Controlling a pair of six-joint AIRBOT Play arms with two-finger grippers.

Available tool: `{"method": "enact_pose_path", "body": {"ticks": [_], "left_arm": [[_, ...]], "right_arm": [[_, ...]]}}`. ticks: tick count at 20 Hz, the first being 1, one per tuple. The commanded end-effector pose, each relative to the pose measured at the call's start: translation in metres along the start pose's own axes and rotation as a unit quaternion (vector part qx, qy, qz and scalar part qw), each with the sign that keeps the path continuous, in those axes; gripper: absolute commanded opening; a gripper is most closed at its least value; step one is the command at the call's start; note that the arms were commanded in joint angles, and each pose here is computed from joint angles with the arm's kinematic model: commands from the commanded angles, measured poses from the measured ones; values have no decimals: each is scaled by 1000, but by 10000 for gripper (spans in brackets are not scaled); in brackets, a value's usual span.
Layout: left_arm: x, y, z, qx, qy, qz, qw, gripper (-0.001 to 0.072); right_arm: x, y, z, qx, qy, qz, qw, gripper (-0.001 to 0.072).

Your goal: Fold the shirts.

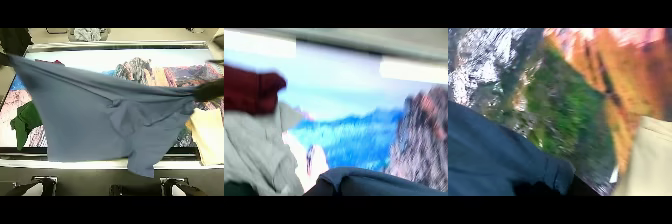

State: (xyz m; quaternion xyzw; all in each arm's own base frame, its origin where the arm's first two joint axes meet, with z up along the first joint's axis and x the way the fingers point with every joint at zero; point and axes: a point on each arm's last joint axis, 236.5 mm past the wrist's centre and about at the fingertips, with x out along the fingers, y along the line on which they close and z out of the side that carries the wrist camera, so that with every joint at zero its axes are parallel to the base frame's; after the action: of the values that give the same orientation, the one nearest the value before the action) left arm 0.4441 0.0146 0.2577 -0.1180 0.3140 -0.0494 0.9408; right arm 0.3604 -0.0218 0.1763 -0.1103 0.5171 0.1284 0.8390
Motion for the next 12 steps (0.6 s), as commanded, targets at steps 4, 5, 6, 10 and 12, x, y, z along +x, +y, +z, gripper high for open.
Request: {"method": "enact_pose_path", "body": {"ticks": [4, 5, 6, 10, 12], "left_arm": [[205, 35, -156, -120, 230, -50, 964, 23], [218, 34, -171, -140, 247, -60, 957, 23], [227, 30, -181, -155, 259, -70, 951, 23], [228, 20, -189, -157, 277, -85, 944, 231], [206, 23, -177, -152, 297, -97, 938, 619]], "right_arm": [[204, 2, 46, 139, -29, 128, 982, 49], [218, 7, 50, 163, -33, 147, 975, 50], [227, 12, 51, 177, -31, 164, 970, 50], [238, 11, 51, 188, -30, 174, 966, 177], [210, -1, 55, 158, -40, 178, 970, 543]]}}
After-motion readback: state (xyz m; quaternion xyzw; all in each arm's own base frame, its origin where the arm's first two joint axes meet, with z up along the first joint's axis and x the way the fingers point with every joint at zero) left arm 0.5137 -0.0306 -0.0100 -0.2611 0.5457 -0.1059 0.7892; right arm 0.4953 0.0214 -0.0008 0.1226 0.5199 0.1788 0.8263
